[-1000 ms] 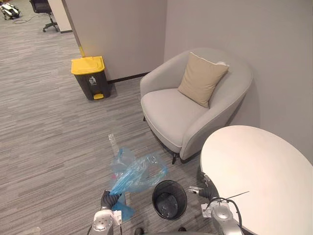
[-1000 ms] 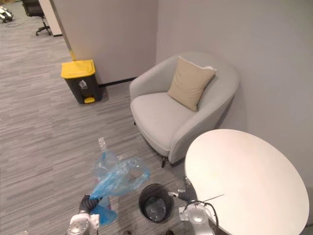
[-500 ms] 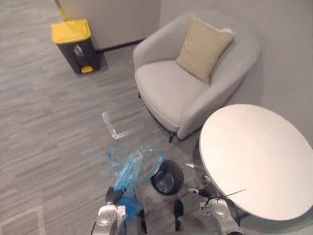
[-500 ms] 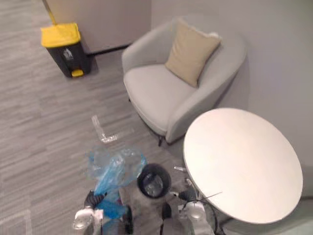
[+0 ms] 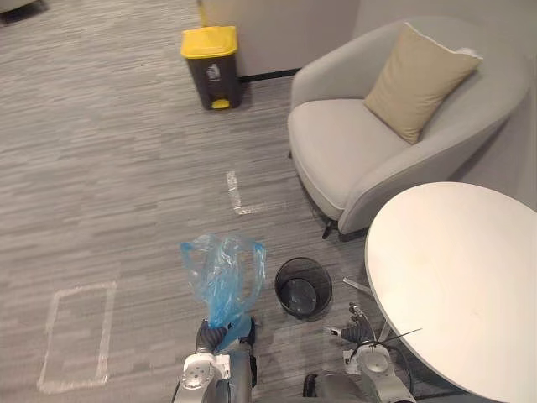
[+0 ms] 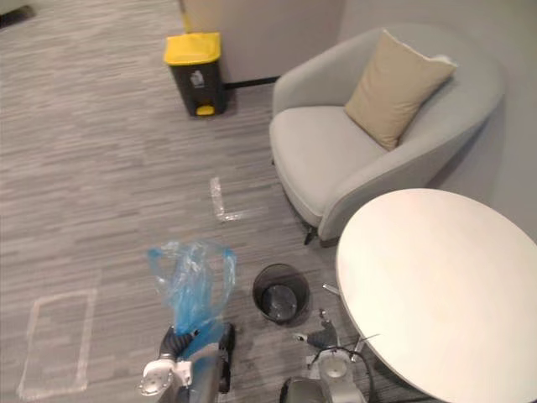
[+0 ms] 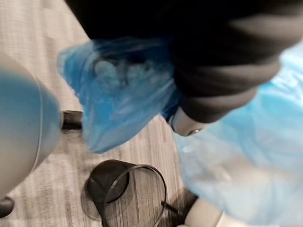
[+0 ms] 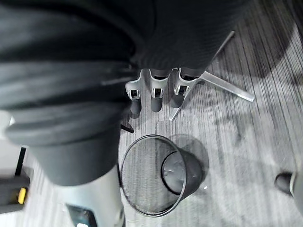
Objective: Gather rubbish on tea table into small bin, then transfer packed bag to large trash can.
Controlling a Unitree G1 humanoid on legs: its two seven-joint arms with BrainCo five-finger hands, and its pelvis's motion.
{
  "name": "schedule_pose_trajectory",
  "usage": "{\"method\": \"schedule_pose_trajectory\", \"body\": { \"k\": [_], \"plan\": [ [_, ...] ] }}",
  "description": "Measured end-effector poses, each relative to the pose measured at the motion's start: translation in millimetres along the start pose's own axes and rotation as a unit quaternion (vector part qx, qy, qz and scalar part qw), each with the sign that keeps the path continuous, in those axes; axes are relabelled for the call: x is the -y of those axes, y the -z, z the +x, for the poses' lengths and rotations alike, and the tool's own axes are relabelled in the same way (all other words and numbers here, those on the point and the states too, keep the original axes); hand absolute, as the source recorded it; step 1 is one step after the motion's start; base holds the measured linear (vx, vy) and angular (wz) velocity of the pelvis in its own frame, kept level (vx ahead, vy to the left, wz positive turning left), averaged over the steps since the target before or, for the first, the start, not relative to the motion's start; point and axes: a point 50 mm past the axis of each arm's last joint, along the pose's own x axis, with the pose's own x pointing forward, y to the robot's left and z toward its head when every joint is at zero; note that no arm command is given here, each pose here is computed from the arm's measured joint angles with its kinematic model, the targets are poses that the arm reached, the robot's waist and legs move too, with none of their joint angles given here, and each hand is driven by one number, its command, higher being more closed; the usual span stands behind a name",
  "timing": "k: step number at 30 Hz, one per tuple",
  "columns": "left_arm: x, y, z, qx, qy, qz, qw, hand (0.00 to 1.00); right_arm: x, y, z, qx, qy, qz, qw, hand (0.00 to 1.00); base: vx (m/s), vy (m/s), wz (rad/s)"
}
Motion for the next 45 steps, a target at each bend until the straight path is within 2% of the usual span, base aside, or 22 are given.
{"method": "schedule_pose_trajectory", "body": {
  "k": [5,8,11,24,31,39,43,45],
  "plan": [
    [5,1,3,-0.007,0.004,0.009,1.0,1.0,9,9,3,-0.023,0.01,-0.029,0.999,0.0,-0.12,0.068,0.68],
    [7,-3,8,-0.004,0.013,0.023,1.0,1.0,11,18,3,-0.044,0.016,-0.022,0.999,0.0,-0.1,0.169,0.8],
    [-9,10,7,-0.031,0.001,0.052,0.998,1.0,-3,26,-1,-0.064,0.001,-0.009,0.998,0.0,-0.09,0.219,0.44],
    [-43,33,-3,-0.073,-0.044,0.067,0.994,1.0,-6,48,-9,-0.114,0.0,-0.002,0.994,0.0,0.02,0.102,0.33],
    [-45,21,2,-0.051,-0.054,0.07,0.995,1.0,-11,40,-6,-0.1,-0.011,-0.01,0.995,0.0,0.28,0.03,0.21],
    [-29,11,11,-0.039,-0.039,0.056,0.997,1.0,4,35,0,-0.094,0.015,0.003,0.995,0.0,0.57,-0.135,0.3],
    [-16,17,2,-0.041,-0.032,0.013,0.999,1.0,-3,33,-6,-0.079,0.006,0.009,0.997,0.0,0.45,-0.086,-0.27],
    [-19,13,2,-0.032,-0.038,0.007,0.999,1.0,-10,21,-2,-0.064,-0.001,0.016,0.998,0.0,0.47,0.036,-0.98]
  ]
}}
